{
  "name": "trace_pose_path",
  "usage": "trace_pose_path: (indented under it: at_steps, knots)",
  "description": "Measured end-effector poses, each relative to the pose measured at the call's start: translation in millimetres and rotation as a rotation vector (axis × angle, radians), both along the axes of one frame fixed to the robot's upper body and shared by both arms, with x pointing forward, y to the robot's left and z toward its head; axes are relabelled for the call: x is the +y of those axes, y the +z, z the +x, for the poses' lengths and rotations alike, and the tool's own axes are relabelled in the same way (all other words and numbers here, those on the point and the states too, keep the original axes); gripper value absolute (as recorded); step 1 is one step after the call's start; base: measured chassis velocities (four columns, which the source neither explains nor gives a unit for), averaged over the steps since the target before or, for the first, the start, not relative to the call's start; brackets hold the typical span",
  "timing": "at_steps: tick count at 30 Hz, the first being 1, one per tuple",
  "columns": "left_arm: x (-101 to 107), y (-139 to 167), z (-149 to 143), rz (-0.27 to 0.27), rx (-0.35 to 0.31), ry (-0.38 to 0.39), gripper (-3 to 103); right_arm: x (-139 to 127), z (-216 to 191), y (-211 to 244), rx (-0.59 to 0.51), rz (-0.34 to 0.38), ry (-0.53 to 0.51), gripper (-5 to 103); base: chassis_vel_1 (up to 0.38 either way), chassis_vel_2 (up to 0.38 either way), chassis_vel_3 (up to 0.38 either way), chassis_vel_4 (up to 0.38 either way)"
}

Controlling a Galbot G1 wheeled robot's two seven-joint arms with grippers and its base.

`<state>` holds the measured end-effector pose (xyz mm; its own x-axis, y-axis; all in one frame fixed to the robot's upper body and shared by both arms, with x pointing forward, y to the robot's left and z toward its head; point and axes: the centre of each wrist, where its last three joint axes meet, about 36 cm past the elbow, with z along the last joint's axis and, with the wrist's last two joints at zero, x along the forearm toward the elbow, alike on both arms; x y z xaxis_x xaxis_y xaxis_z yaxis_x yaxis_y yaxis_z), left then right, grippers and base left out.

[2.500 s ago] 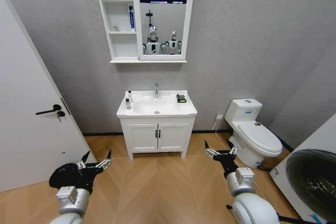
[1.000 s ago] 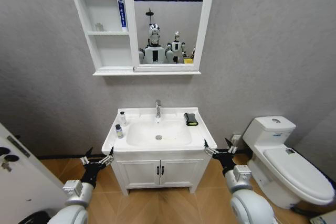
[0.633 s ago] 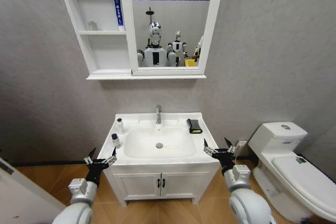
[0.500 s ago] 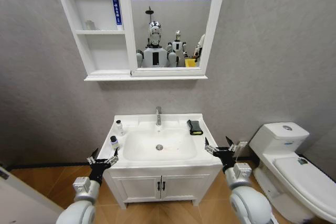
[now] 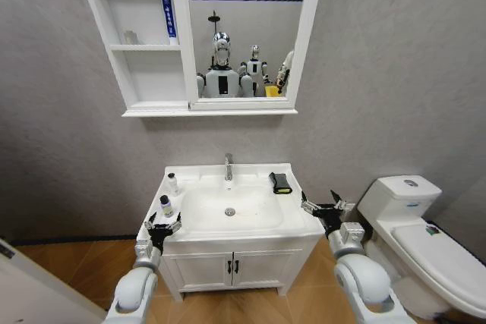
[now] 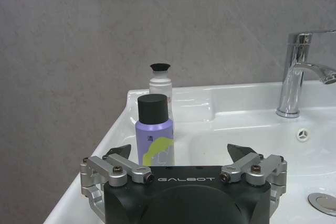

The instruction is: Move facial cleanser and shampoo from washbasin to cabinet, then wipe washbasin with towel.

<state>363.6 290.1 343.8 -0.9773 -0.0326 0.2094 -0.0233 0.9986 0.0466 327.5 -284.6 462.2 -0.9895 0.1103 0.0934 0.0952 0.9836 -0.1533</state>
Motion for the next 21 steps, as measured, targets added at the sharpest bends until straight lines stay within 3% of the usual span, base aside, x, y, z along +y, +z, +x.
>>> trace_pose_path:
  at_steps: [7, 16, 19, 21]
  knots:
    - [15, -3, 34, -0.016, -0.013, 0.073, 100, -2, 4, -7, 0.014, 0.0, -0.007, 100, 0.0, 0.0, 0.0, 0.0]
    - [15, 2, 56, -0.019, -0.016, 0.069, 101, -6, 7, -10, 0.018, -0.006, -0.013, 100, 0.0, 0.0, 0.0, 0.0]
    - [14, 1, 55, -0.022, -0.009, 0.073, 99, -6, 7, -9, 0.017, -0.005, -0.012, 100, 0.0, 0.0, 0.0, 0.0]
    - [14, -3, 49, -0.019, 0.004, 0.079, 85, -6, 7, -9, 0.016, -0.004, -0.012, 100, 0.0, 0.0, 0.0, 0.0]
